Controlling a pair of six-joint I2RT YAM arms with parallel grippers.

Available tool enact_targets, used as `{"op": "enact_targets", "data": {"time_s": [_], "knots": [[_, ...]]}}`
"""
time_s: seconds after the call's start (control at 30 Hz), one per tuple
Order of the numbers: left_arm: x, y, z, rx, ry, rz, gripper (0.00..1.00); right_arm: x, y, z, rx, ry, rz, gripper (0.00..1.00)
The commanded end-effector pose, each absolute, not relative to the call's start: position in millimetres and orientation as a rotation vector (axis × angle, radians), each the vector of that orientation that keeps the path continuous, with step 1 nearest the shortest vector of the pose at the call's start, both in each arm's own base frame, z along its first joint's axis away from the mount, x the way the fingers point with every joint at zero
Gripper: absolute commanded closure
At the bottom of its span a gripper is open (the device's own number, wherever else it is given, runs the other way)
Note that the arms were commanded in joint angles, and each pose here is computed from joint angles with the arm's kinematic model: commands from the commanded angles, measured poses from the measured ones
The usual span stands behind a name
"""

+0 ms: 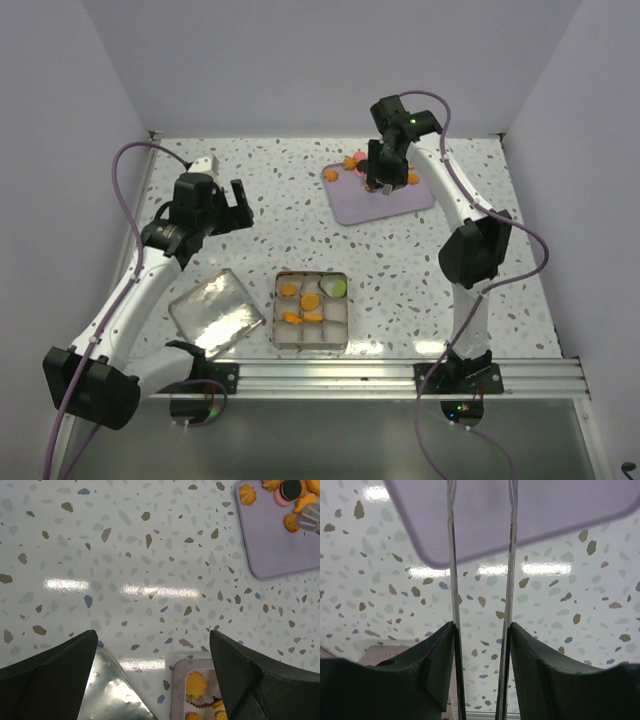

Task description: Pack the cookies

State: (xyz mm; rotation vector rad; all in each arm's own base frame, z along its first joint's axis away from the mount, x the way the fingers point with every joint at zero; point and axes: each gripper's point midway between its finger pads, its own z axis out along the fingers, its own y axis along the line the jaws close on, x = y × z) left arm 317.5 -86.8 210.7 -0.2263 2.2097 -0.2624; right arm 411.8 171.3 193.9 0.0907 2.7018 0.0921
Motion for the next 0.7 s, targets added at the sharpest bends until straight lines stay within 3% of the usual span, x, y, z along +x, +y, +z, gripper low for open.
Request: {"op": "enact_targets", "data": {"time_s": [0.0,0.37,0.67], "knots": [[325.6,-84.8,217.3,-0.229,2.187,-0.250,0.00,425.2,162.3,193.1,0.053,2.704,0.025,0.50],[334.4,-83.1,205.0,-0.216,2.219,-0.203,0.00,449.5,161.1,150.8,0.062,2.765,-0.004,0.49],[344.9,-82.3,202.1,-0.217,2.231,-0.176,0.00,448.0,165.2,150.6,0.064,2.790,0.030,0.50]]}}
